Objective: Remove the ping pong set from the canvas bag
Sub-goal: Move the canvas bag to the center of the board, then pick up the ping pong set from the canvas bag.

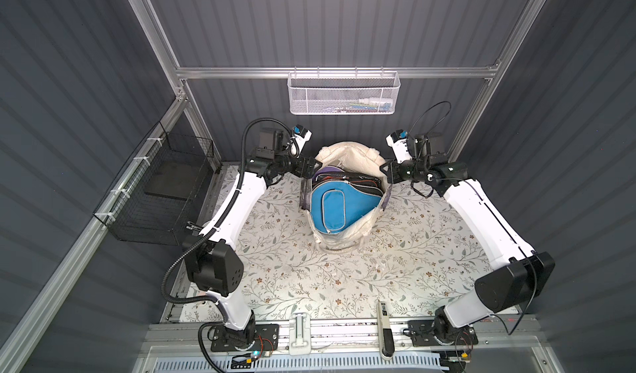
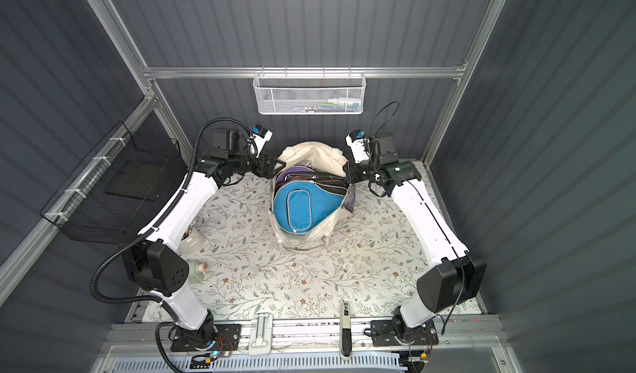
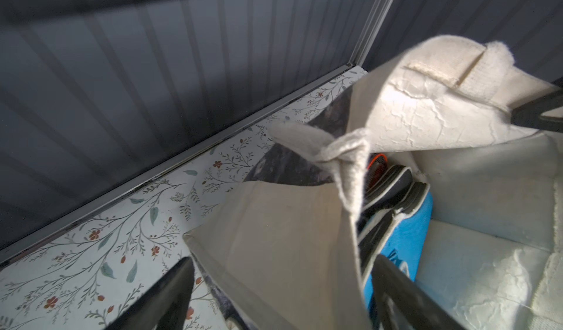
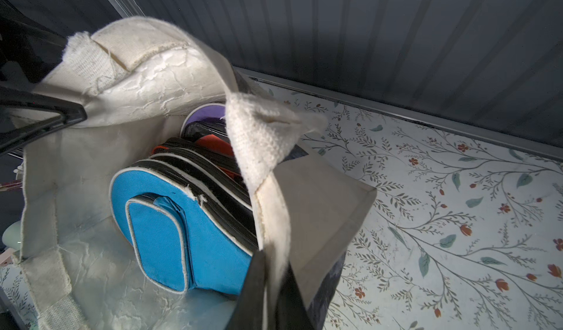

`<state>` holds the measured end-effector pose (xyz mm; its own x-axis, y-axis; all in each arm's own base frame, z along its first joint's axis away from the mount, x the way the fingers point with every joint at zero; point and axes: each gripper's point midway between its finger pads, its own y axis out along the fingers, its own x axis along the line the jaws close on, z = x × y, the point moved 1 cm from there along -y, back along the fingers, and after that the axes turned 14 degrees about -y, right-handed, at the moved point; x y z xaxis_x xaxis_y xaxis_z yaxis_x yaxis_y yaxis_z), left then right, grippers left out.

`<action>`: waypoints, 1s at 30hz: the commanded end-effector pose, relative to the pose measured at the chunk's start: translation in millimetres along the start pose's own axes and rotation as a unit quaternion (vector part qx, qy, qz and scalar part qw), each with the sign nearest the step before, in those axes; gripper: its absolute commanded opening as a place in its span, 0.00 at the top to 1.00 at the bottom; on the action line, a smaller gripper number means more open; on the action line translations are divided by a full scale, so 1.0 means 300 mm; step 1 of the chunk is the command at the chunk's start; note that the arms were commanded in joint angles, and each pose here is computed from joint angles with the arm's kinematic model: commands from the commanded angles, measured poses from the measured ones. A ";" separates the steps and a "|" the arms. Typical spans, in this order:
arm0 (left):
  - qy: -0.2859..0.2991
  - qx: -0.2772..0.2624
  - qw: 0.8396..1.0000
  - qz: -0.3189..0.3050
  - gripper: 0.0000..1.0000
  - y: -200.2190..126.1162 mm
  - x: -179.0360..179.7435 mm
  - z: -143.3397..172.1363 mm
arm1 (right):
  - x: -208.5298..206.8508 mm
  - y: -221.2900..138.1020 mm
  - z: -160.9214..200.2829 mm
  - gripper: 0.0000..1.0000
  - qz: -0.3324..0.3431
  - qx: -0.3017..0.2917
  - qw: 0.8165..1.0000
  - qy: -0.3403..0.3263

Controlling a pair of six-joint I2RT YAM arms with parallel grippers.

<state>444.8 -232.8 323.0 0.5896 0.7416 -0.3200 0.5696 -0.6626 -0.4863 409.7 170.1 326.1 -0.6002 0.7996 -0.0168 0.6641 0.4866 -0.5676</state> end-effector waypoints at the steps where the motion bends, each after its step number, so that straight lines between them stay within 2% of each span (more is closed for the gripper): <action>1: 0.009 0.023 1.000 0.014 0.11 0.043 -0.041 0.029 | 0.001 -0.047 -0.114 1.00 -0.004 -0.054 0.999 -0.007; 3: 0.004 0.026 1.000 0.004 0.20 0.055 -0.024 0.036 | 0.004 -0.041 -0.113 1.00 -0.007 -0.051 0.999 -0.008; 4: 0.003 0.024 1.000 -0.001 0.34 0.055 -0.020 0.031 | 0.006 -0.039 -0.112 1.00 -0.007 -0.049 0.999 -0.009; 7: 0.003 0.011 1.000 -0.018 0.90 0.045 -0.008 -0.002 | 0.003 -0.037 -0.105 1.00 -0.005 -0.043 0.999 -0.014; 8: 0.005 0.006 0.999 -0.035 1.00 0.042 0.008 -0.016 | 0.002 -0.040 -0.102 1.00 -0.003 -0.041 0.999 -0.018; 13: 0.006 -0.010 0.999 -0.039 1.00 0.020 -0.005 -0.095 | -0.018 -0.053 -0.090 1.00 0.010 -0.020 0.999 -0.038; 14: 0.004 -0.011 0.999 -0.038 1.00 0.015 -0.010 -0.105 | -0.020 -0.059 -0.092 0.94 0.010 -0.015 0.999 -0.043; 19: -0.012 -0.010 0.999 -0.041 1.00 -0.006 -0.019 -0.126 | -0.034 -0.087 -0.123 0.76 0.016 -0.005 0.997 -0.076; 22: -0.023 -0.004 0.999 -0.038 1.00 -0.017 -0.028 -0.127 | -0.023 -0.115 -0.152 0.60 0.011 -0.010 0.995 -0.097; 25: -0.028 -0.004 0.999 -0.036 1.00 -0.028 -0.036 -0.130 | 0.030 -0.151 -0.171 0.38 -0.018 -0.019 0.991 -0.132; 29: -0.034 0.004 0.999 -0.040 1.00 -0.031 -0.034 -0.130 | 0.244 -0.181 -0.138 0.02 -0.105 -0.019 0.966 -0.234; 30: -0.034 0.004 0.999 -0.038 1.00 -0.032 -0.038 -0.131 | 0.303 -0.185 -0.122 0.01 -0.128 -0.017 0.958 -0.256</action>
<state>455.5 -241.9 314.7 0.4804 0.8093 -0.3380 0.5441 -0.5773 -0.6089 380.3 196.7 397.6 -0.7666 0.5874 -0.2594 0.6216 0.5776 -0.5291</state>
